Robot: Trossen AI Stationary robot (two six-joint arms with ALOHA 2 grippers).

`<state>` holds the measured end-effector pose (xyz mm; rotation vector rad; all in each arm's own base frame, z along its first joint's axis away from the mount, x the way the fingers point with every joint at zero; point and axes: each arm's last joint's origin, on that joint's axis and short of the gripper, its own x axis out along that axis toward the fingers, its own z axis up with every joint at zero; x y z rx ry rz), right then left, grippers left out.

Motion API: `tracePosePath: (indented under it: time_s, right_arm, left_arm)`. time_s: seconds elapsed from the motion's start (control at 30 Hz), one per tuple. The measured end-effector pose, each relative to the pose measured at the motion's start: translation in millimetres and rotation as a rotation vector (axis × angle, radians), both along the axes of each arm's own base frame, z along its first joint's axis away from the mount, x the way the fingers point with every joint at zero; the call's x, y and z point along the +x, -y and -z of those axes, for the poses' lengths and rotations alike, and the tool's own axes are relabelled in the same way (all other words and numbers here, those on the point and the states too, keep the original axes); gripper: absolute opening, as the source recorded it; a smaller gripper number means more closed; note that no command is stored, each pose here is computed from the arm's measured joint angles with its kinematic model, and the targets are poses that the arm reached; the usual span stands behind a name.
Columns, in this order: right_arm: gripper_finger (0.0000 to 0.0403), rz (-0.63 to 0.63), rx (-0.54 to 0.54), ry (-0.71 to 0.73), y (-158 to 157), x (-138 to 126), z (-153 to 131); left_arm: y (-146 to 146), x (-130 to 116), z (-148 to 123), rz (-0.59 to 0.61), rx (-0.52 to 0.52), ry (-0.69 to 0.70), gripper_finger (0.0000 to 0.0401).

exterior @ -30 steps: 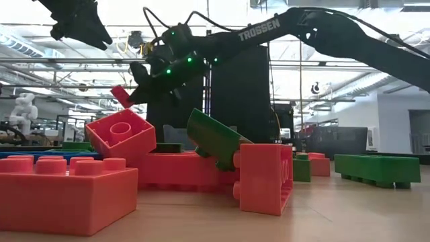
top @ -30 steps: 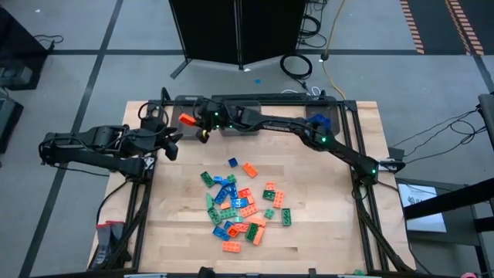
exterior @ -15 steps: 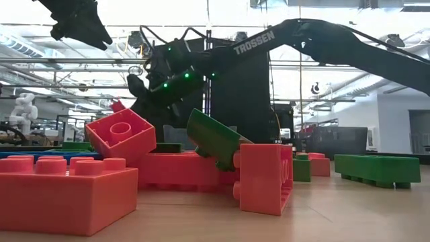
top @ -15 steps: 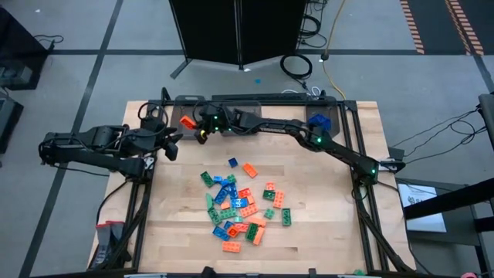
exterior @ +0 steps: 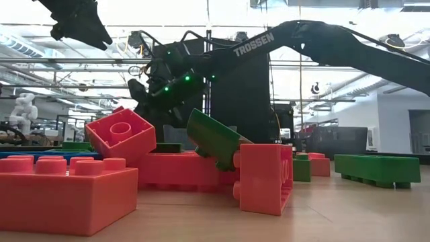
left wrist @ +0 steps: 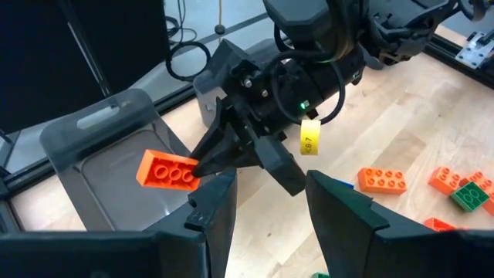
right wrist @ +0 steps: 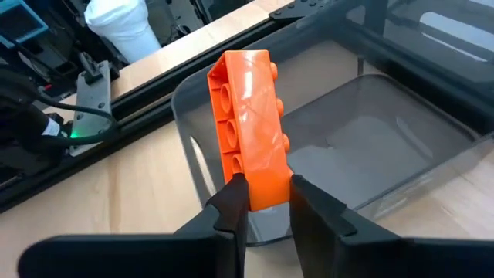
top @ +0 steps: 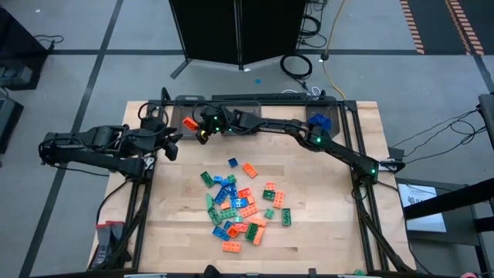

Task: Sort blocks
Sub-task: Put the orange game piece into the left black bin, then put the blue game piece into the right black bin

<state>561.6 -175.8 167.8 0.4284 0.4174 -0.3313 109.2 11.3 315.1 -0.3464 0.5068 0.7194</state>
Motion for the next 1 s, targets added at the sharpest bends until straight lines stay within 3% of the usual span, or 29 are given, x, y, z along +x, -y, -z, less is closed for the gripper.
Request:
tracePosePath:
  time_s: [0.37, 0.6, 1.0]
  right_arm:
    - [0.0096, -0.017, -0.011, -0.003, 1.1, -0.4, 0.0]
    - [0.0103, -0.099, -0.011, 0.005, 1.3, -0.5, -0.3]
    - [0.0224, -0.115, -0.013, 0.028, 3.4, -0.4, -3.0]
  left_arm:
    - [0.0, 0.0, 0.0, 0.0, 0.0, 0.0, 0.016]
    - [0.0, 0.0, 0.0, 0.005, 0.004, -0.004, 0.016]
    - [0.0, 0.0, 0.1, 0.004, 0.003, -0.004, 0.016]
